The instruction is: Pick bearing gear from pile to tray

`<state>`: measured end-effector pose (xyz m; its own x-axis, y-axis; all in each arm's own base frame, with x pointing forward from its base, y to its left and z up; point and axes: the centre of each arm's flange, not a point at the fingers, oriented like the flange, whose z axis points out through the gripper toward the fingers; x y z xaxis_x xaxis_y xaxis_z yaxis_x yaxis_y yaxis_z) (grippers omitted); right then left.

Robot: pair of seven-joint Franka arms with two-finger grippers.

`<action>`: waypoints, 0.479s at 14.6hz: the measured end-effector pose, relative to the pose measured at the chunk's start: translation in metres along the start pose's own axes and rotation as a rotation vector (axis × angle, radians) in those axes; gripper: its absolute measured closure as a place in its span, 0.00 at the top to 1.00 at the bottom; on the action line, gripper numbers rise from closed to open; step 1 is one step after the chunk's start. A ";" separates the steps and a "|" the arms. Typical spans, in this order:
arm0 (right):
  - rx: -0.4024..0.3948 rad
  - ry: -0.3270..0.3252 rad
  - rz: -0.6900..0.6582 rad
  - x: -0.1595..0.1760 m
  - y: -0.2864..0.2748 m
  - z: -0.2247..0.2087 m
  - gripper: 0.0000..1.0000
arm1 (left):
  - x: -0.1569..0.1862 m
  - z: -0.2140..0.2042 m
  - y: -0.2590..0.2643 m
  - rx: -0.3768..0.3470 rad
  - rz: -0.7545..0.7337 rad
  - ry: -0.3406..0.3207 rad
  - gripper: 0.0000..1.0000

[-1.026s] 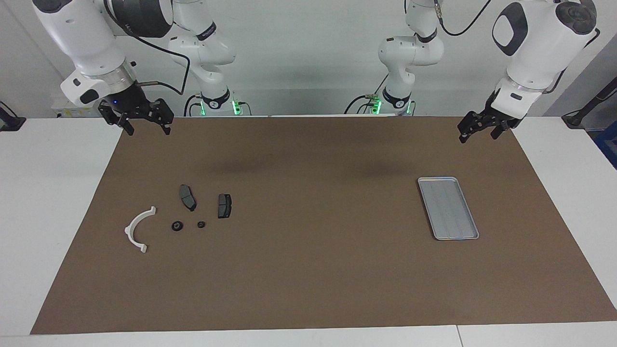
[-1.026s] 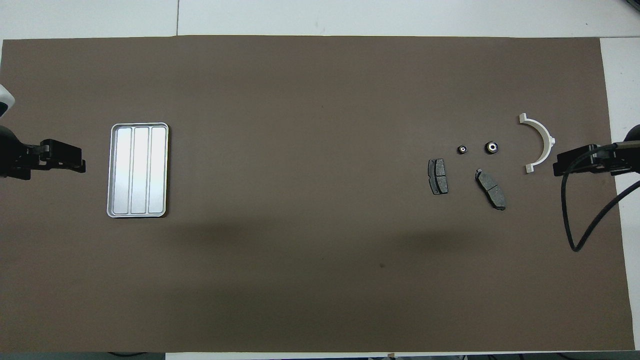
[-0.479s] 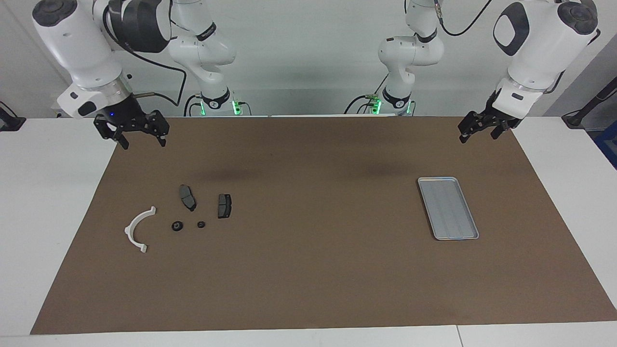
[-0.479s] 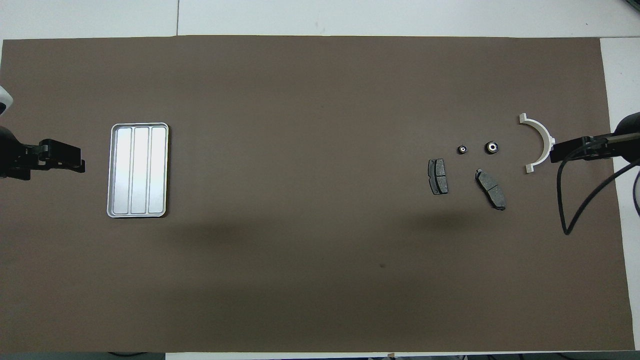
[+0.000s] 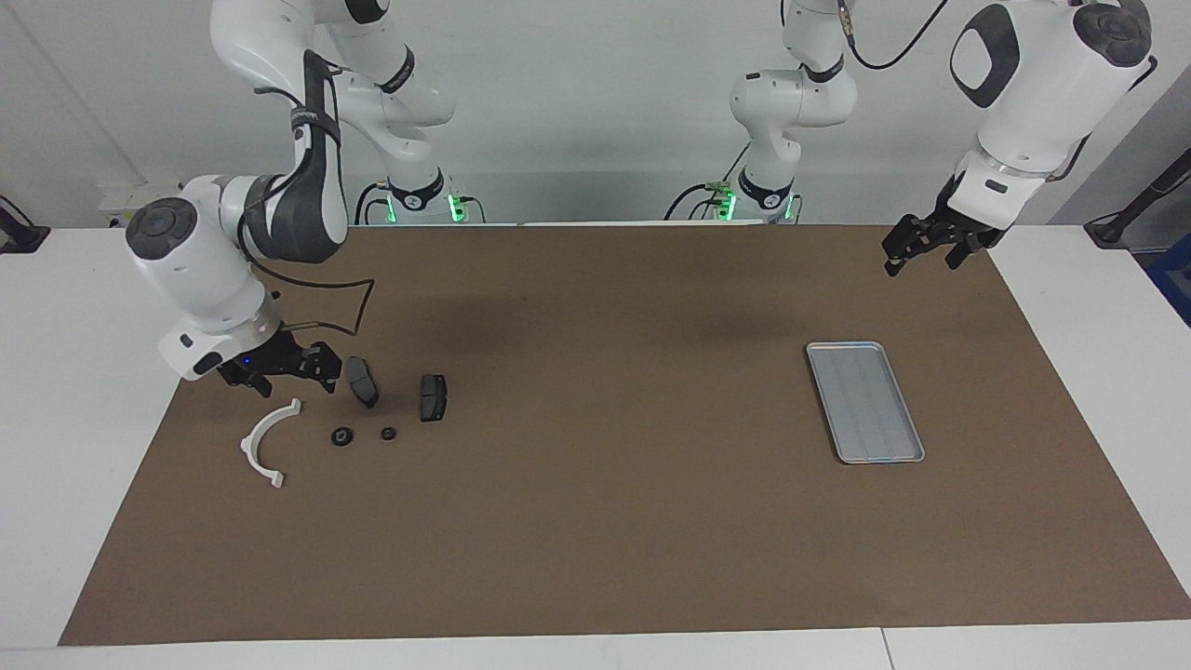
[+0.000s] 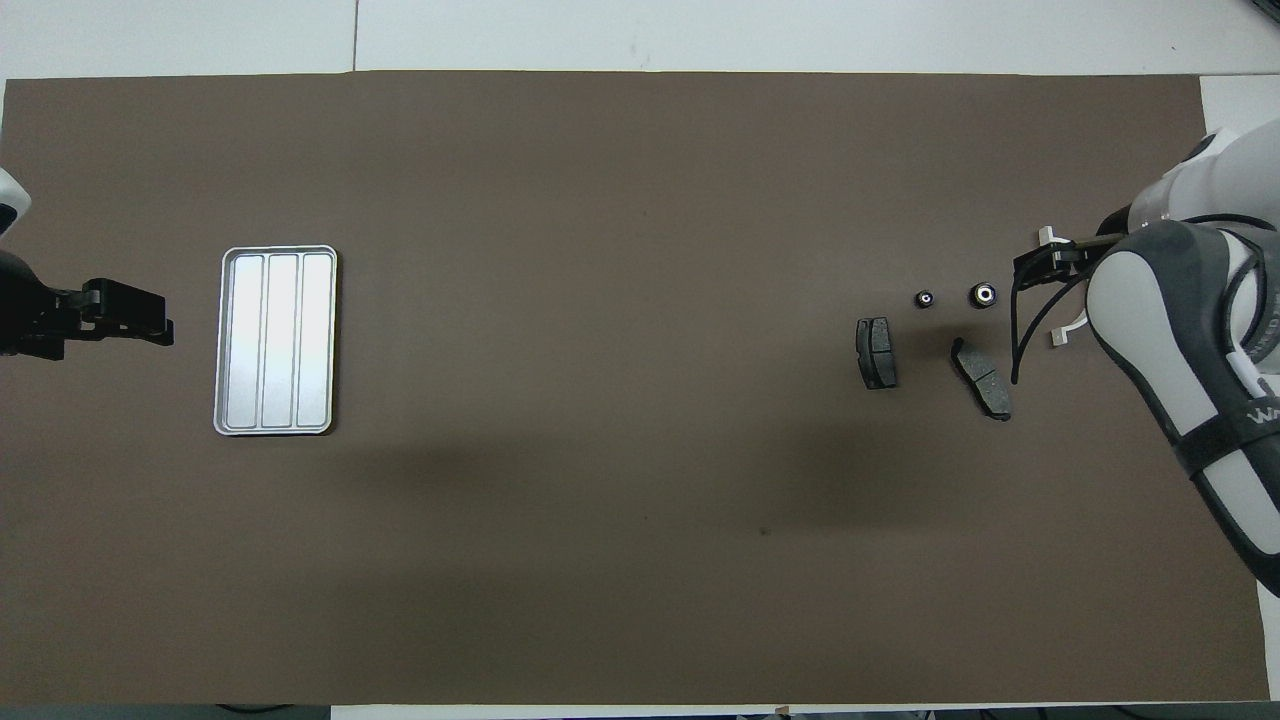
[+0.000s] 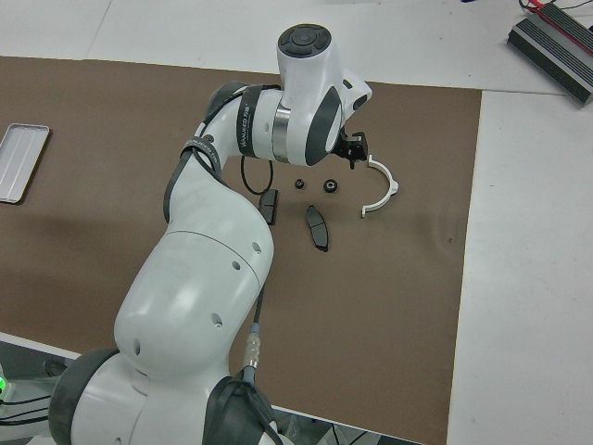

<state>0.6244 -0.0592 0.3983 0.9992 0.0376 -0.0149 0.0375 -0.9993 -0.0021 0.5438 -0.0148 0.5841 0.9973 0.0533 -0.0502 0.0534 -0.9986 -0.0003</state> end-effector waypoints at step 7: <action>-0.005 0.022 -0.015 0.019 -0.007 0.055 1.00 | -0.001 0.000 0.012 0.001 0.022 0.001 1.00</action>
<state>0.6422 -0.0517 0.3429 0.9986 0.0521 0.0072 0.0521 -0.9986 0.0028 0.5434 -0.0269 0.5842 0.9983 0.0313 -0.0496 0.0313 -0.9995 -0.0003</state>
